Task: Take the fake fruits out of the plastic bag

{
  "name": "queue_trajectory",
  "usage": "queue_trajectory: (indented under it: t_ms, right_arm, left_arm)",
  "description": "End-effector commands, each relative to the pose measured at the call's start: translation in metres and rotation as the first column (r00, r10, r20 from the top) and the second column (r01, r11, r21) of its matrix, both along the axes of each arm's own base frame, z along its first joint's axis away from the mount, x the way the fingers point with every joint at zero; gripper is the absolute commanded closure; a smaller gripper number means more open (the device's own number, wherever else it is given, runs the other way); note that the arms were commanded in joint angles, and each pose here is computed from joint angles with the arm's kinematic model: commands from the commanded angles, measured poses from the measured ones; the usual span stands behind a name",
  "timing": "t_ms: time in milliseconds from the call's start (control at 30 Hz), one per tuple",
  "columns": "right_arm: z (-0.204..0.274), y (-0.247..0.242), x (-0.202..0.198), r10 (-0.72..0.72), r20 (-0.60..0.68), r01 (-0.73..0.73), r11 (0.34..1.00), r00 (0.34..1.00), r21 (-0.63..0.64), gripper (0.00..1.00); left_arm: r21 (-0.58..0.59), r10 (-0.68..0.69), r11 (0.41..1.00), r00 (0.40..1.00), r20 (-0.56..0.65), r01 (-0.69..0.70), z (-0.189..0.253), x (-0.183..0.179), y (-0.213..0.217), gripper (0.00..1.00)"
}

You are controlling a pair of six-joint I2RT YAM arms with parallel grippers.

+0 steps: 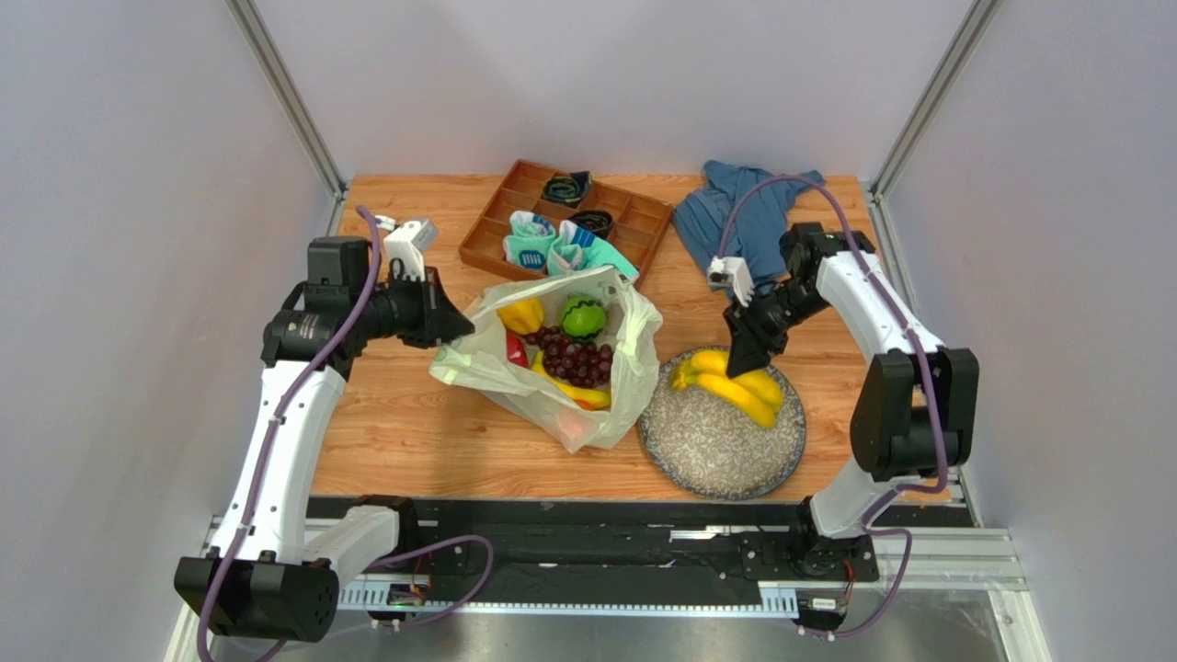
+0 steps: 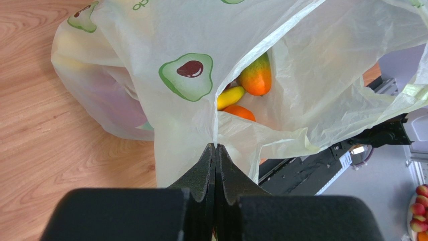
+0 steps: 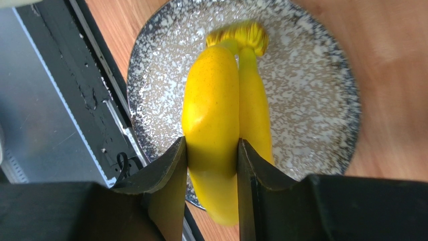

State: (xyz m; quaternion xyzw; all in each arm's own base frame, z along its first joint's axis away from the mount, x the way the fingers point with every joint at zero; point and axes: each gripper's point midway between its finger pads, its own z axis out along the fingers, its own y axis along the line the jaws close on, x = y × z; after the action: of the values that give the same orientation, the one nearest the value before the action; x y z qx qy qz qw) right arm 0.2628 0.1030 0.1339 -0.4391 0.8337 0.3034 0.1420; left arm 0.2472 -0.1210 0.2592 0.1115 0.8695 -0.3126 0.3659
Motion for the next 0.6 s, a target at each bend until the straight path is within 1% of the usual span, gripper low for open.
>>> queue_trajectory:
  t_ms: [0,100,200,233,267,300,333,367,400,433,500,567]
  right_arm:
    - [-0.008,-0.011,-0.089,0.072,-0.445,-0.084,0.996,0.892,-0.007,0.82]
    - [-0.022,-0.019,-0.095,0.088,-0.496,-0.119,0.992,0.864,-0.031,0.8]
    - [-0.025,-0.023,-0.086,0.072,-0.501,-0.099,0.995,0.862,-0.028,0.65]
    - [-0.024,-0.023,-0.079,0.055,-0.489,-0.075,0.997,0.87,-0.02,0.58]
    - [-0.022,-0.023,-0.069,0.02,-0.471,-0.035,0.999,0.882,-0.024,0.55]
    - [-0.016,-0.029,-0.049,-0.042,-0.421,0.033,0.999,0.906,-0.028,0.52]
    - [-0.014,-0.032,-0.035,-0.081,-0.379,0.071,0.997,0.922,-0.038,0.48]
    - [-0.014,-0.039,-0.015,-0.13,-0.303,0.122,0.992,0.944,-0.044,0.45]
    - [-0.004,-0.042,0.002,-0.167,-0.24,0.163,0.986,0.956,-0.037,0.44]
    - [-0.001,-0.044,0.01,-0.179,-0.207,0.177,0.984,0.962,-0.029,0.42]
    - [0.003,-0.047,0.016,-0.195,-0.191,0.192,0.981,0.962,-0.035,0.41]
    - [-0.001,-0.048,0.017,-0.2,-0.211,0.196,0.98,0.957,-0.041,0.4]
  left_arm:
    - [0.037,-0.003,0.999,1.0,0.001,0.003,-0.008,-0.008,0.007,1.0]
    - [0.049,-0.001,0.999,1.0,-0.01,0.001,-0.014,-0.009,0.009,1.0]
    - [0.052,0.001,0.999,1.0,-0.019,0.0,-0.019,-0.009,0.01,1.0]
    - [0.052,0.002,0.999,1.0,-0.022,-0.001,-0.02,-0.009,0.01,1.0]
    - [0.053,0.004,0.999,1.0,-0.018,-0.003,-0.019,-0.008,0.011,1.0]
    - [0.054,0.003,0.999,1.0,-0.017,-0.002,-0.019,-0.008,0.011,1.0]
    - [0.055,0.004,0.998,1.0,-0.018,-0.003,-0.019,-0.008,0.011,1.0]
    - [0.056,0.006,0.998,1.0,-0.02,-0.005,-0.02,-0.007,0.011,1.0]
    - [0.055,0.006,0.998,1.0,-0.017,-0.005,-0.02,-0.007,0.011,1.0]
    - [0.054,0.005,0.999,1.0,-0.014,-0.004,-0.02,-0.007,0.011,1.0]
    - [0.047,0.001,0.999,1.0,-0.02,0.0,-0.022,-0.007,0.01,1.0]
    - [0.045,-0.001,0.999,1.0,-0.02,0.002,-0.022,-0.006,0.01,1.0]
